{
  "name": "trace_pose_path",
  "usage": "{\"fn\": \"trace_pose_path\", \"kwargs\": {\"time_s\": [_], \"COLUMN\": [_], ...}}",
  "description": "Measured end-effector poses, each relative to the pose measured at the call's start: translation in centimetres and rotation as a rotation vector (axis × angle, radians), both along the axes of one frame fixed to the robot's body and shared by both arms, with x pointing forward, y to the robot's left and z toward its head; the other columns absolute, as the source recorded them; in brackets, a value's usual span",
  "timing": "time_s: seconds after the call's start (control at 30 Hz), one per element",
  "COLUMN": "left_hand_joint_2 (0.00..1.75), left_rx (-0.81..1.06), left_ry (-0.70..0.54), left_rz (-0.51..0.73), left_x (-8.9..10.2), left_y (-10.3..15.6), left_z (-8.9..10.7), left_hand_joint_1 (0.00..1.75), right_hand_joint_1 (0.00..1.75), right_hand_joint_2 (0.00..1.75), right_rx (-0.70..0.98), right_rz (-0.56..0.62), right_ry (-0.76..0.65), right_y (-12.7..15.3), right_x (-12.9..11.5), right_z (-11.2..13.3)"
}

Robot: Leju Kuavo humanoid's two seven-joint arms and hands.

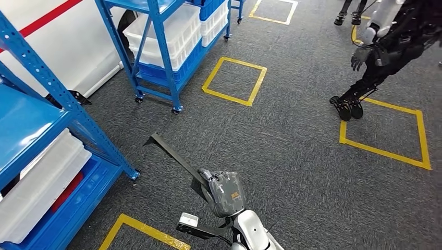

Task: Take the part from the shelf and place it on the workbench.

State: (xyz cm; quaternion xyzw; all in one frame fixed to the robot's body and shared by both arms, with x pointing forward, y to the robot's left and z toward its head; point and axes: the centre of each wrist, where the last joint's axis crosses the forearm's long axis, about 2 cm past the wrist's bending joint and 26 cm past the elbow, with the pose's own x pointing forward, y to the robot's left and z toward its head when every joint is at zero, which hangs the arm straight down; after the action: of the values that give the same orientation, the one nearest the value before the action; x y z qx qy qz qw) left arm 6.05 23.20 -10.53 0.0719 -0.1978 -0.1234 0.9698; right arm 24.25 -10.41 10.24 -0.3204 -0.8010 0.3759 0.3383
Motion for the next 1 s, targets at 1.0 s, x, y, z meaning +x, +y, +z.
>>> {"fn": "trace_pose_path", "kwargs": {"time_s": [1.0], "left_hand_joint_2": [1.75], "left_rx": [-0.014], "left_ry": [-0.006], "left_rz": [-0.029], "left_x": [0.5], "left_y": [-0.3], "left_z": [0.1], "left_hand_joint_1": [0.00], "right_hand_joint_1": [1.75], "right_hand_joint_2": [1.75], "right_rx": [-0.001], "right_rz": [-0.026], "right_ry": [0.005], "right_y": [-1.7], "right_x": [-2.0], "right_z": [-1.0]}}
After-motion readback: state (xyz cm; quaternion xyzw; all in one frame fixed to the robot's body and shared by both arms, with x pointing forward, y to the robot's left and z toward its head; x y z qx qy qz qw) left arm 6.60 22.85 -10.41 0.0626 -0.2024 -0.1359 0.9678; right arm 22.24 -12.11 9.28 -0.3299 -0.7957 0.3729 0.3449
